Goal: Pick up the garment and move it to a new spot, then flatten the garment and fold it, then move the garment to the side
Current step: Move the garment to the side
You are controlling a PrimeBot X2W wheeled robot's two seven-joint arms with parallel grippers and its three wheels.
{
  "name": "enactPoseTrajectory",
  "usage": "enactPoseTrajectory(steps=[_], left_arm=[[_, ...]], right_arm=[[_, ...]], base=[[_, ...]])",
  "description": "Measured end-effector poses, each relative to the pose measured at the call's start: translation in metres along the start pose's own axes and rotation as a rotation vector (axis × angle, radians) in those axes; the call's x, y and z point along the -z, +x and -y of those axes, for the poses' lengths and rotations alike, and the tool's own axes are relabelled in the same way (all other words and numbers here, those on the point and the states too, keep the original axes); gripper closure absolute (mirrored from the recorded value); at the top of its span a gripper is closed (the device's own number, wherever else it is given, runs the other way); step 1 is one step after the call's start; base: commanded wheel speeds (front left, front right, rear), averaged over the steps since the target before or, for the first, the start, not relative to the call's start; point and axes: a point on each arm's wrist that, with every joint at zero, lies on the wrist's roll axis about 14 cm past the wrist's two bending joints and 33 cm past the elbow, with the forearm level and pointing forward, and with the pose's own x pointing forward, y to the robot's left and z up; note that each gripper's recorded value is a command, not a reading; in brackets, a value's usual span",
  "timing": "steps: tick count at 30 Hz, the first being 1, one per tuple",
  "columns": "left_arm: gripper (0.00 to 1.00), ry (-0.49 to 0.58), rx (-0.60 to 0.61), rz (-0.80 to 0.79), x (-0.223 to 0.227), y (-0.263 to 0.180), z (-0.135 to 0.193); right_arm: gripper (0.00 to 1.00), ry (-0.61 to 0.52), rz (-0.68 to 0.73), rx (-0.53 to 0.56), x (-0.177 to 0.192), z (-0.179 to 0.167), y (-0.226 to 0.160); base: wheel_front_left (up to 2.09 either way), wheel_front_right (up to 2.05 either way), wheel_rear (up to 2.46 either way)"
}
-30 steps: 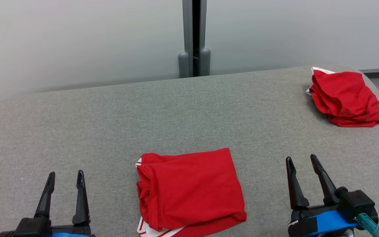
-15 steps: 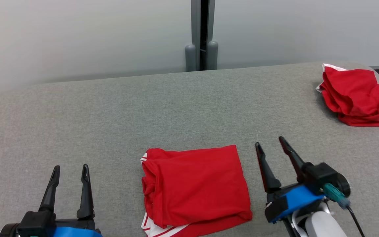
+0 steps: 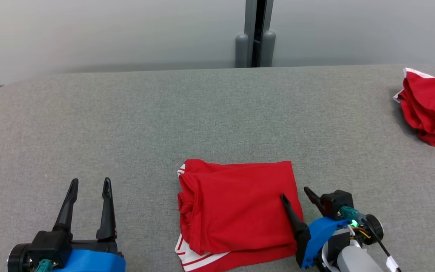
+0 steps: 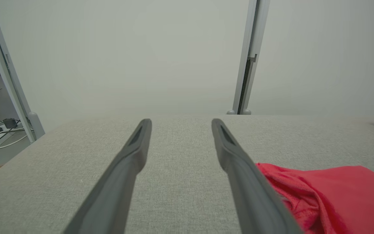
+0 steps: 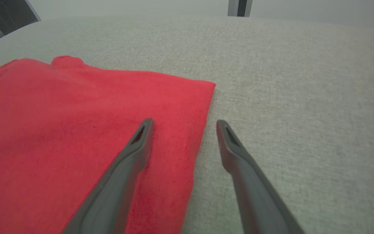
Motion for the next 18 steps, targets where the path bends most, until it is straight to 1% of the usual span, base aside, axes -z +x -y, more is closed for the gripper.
enactPoseTrajectory(steps=[5,10,11,12,13,18], left_arm=[[0.00,0.001,-0.012,-0.012,0.004,0.003,-0.004],[0.00,0.002,-0.015,-0.018,0.007,0.004,-0.005],[0.00,0.002,-0.016,-0.017,0.007,0.005,-0.005],[0.00,0.000,-0.015,-0.018,0.007,0.005,-0.005],[0.00,-0.003,-0.016,-0.020,0.008,0.006,-0.005],[0.00,-0.005,-0.009,-0.022,0.009,0.011,-0.002]], right_arm=[[0.00,0.001,-0.105,-0.017,0.029,-0.004,0.005],[0.00,0.030,-0.142,-0.036,0.040,-0.009,0.008],[0.51,0.046,-0.150,-0.043,0.042,-0.012,0.008],[0.83,0.070,-0.146,-0.048,0.041,-0.014,0.009],[1.00,0.082,-0.140,-0.053,0.040,-0.016,0.010],[1.00,0.092,-0.108,-0.065,0.034,-0.019,0.013]], base=[[0.00,0.00,0.00],[0.00,0.00,0.00],[0.00,0.00,0.00],[0.00,0.00,0.00],[0.00,0.00,0.00],[0.00,0.00,0.00]])
